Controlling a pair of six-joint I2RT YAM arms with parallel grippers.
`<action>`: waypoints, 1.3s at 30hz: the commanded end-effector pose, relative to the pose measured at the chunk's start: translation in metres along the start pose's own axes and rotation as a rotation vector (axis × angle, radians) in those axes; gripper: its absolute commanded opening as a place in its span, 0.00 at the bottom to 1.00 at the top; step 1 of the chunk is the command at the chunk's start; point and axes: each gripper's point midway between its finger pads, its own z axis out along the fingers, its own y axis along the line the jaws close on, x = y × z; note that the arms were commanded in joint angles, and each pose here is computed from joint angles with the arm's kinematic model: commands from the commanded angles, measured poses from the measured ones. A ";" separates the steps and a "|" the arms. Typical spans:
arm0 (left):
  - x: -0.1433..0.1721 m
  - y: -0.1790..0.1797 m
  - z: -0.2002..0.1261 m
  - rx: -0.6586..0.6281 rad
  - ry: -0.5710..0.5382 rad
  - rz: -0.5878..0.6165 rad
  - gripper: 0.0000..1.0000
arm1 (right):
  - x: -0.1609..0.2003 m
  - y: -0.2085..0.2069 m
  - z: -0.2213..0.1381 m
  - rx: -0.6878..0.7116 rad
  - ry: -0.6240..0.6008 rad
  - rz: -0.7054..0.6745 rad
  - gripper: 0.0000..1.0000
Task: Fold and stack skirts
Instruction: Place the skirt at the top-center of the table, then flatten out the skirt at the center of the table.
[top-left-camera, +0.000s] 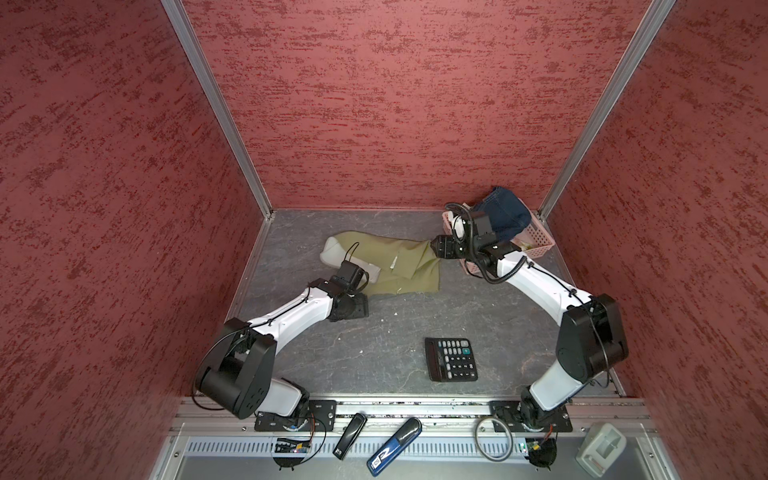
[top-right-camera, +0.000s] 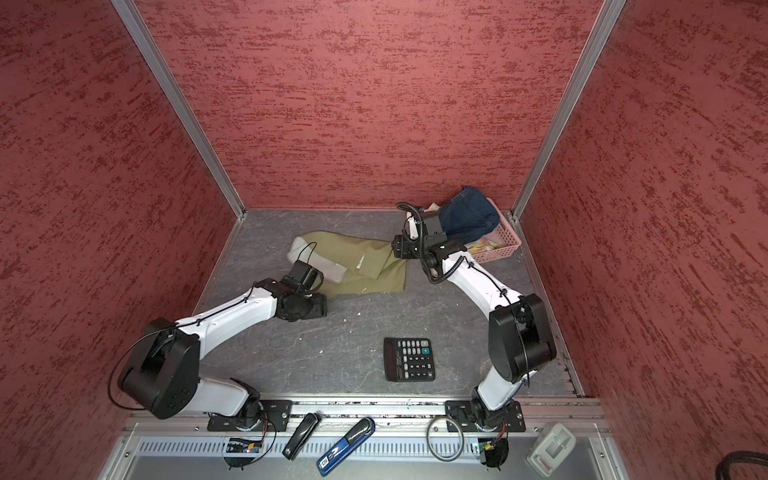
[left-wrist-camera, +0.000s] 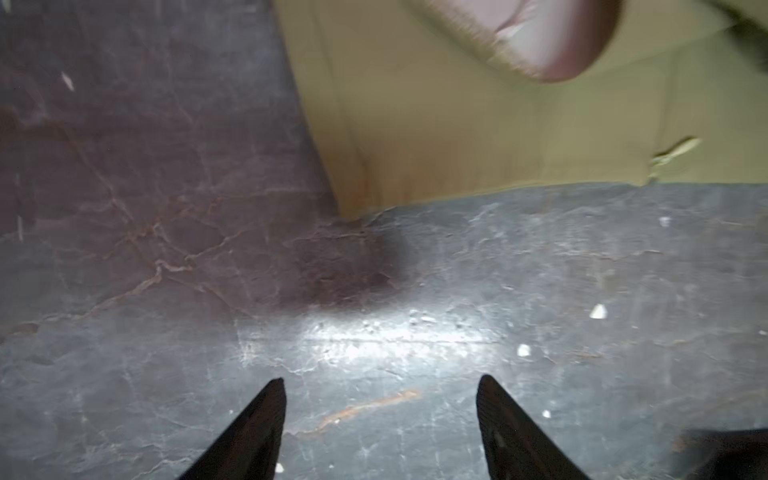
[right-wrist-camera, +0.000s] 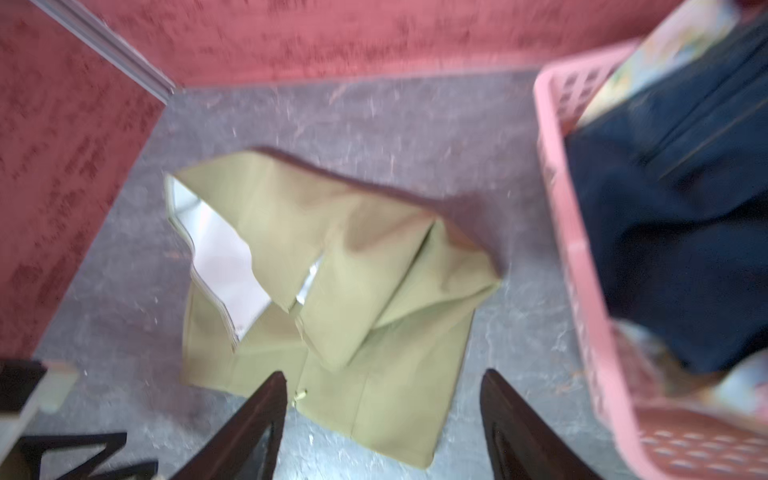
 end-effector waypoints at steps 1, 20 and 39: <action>-0.020 0.002 0.007 0.136 -0.044 -0.195 0.71 | 0.005 0.009 -0.003 -0.060 -0.028 0.008 0.73; -0.063 -0.006 0.052 0.394 -0.059 -0.465 0.63 | 0.069 0.002 0.011 -0.126 0.057 0.168 0.71; -0.064 -0.004 0.052 0.373 -0.065 -0.400 0.00 | 0.129 -0.017 0.054 -0.134 0.151 0.473 0.65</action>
